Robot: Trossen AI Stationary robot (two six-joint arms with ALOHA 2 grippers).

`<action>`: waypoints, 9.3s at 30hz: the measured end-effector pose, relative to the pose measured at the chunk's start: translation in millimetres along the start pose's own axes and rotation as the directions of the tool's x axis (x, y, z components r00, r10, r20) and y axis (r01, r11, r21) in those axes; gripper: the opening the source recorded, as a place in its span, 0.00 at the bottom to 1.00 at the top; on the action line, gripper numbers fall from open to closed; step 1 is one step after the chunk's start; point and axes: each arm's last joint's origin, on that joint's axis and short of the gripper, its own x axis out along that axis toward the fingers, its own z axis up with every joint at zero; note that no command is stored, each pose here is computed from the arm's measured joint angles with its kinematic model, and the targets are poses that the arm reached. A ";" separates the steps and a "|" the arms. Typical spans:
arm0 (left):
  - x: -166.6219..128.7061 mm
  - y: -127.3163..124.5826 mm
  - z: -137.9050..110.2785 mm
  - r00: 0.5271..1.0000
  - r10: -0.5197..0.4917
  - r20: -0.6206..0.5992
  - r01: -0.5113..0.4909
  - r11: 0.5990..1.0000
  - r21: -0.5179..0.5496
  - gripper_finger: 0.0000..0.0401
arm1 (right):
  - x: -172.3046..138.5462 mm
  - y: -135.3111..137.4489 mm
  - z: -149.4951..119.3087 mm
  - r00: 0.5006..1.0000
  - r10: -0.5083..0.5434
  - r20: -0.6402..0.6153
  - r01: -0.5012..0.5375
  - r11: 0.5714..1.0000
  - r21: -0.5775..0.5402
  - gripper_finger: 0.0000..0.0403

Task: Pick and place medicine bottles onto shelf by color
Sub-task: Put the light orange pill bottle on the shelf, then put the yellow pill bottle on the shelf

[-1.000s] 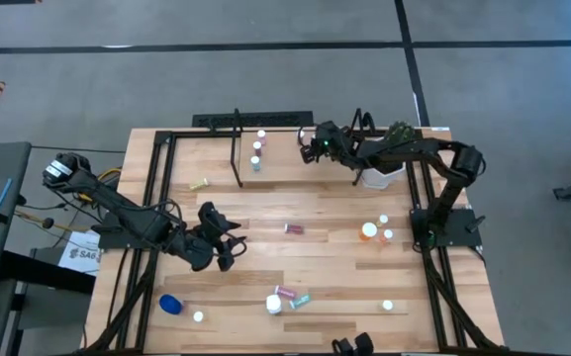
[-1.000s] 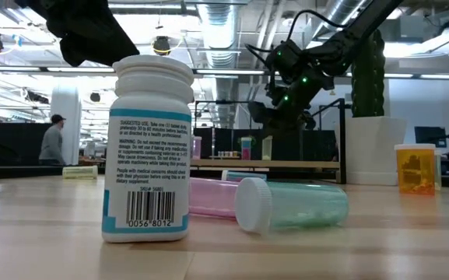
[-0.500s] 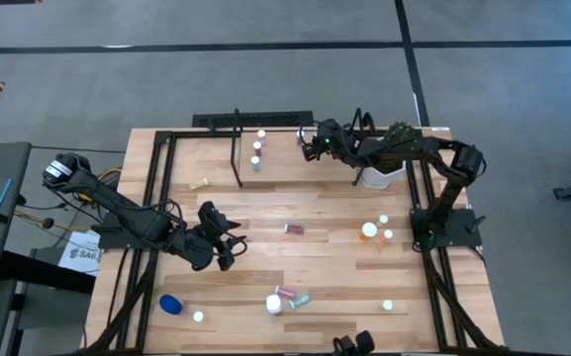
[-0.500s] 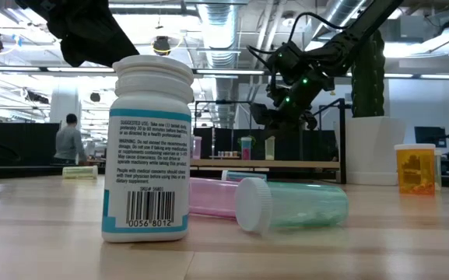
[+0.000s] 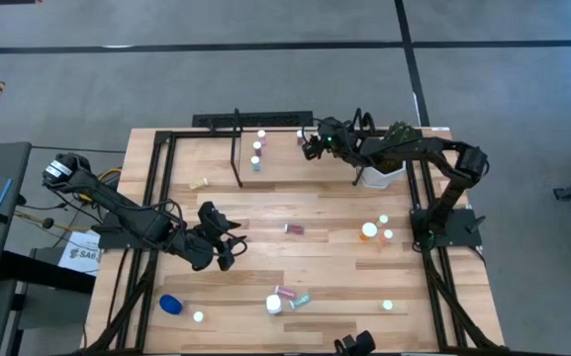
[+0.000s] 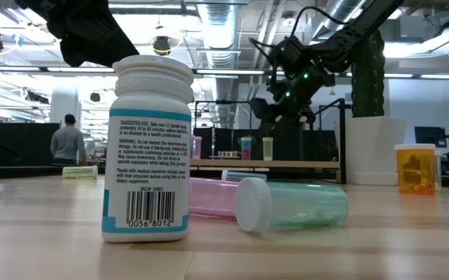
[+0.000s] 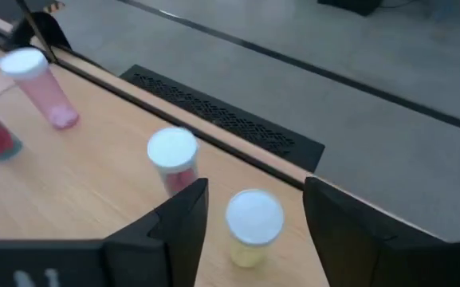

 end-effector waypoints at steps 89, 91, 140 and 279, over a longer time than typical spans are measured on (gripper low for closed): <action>2.0 -1.4 4.4 0.999 -0.035 0.012 0.035 0.999 0.029 0.42 | -198.5 -2.6 -129.0 0.400 -0.102 -0.911 -0.104 0.982 -0.156 0.59; 2.1 -1.2 4.2 0.999 -0.033 0.010 0.033 0.999 0.031 0.42 | -196.8 -5.5 -134.8 0.393 -0.113 -0.913 -0.092 0.983 -0.161 0.59; -0.3 -3.8 2.1 0.999 -0.047 0.008 0.046 0.997 0.059 0.42 | -186.5 94.6 -19.7 0.441 -0.202 -0.874 -0.329 0.870 -0.368 0.36; -3.4 15.3 0.4 0.995 0.097 -0.020 -0.098 0.994 -0.040 0.42 | -26.4 4.6 89.2 0.745 -0.215 -0.632 -0.482 0.481 -0.732 0.58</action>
